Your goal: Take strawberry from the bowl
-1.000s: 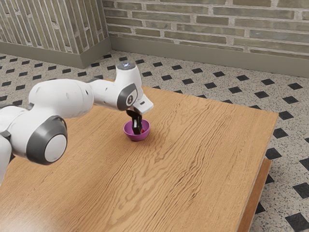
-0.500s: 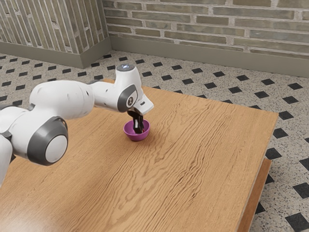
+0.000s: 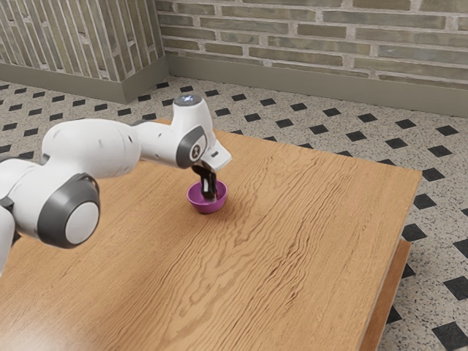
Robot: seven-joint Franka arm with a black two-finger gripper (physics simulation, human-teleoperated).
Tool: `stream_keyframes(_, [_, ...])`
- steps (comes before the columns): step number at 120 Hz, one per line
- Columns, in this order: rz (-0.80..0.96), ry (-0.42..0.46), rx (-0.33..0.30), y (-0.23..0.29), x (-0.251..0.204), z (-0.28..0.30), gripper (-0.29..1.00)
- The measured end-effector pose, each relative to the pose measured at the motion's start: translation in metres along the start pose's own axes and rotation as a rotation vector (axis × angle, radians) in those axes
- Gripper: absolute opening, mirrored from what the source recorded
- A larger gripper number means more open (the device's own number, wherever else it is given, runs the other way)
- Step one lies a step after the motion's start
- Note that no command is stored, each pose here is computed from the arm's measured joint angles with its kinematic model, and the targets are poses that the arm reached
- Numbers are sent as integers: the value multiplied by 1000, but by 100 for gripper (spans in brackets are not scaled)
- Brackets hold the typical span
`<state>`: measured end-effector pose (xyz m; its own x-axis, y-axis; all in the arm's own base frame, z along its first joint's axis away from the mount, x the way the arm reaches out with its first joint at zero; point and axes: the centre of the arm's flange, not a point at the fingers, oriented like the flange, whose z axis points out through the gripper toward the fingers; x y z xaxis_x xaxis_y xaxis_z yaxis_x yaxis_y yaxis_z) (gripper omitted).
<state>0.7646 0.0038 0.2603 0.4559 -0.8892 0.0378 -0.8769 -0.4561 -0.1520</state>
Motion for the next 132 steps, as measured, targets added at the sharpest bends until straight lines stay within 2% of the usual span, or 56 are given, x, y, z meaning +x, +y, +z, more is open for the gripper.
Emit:
stream_keyframes(16, [-10,7,0,2,-3,-24,3])
stream_keyframes(40, [-29,35,7,7,-3,-102,1])
stream_keyframes(59, [9,48,-12,31,33,-125,1])
stream_keyframes(76, [71,85,-58,74,96,-120,2])
stream_keyframes(90, [87,80,-102,103,129,-86,2])
stream_keyframes(115, [53,55,-133,122,143,-35,2])
stream_keyframes(132, [22,50,-134,124,143,-24,3])
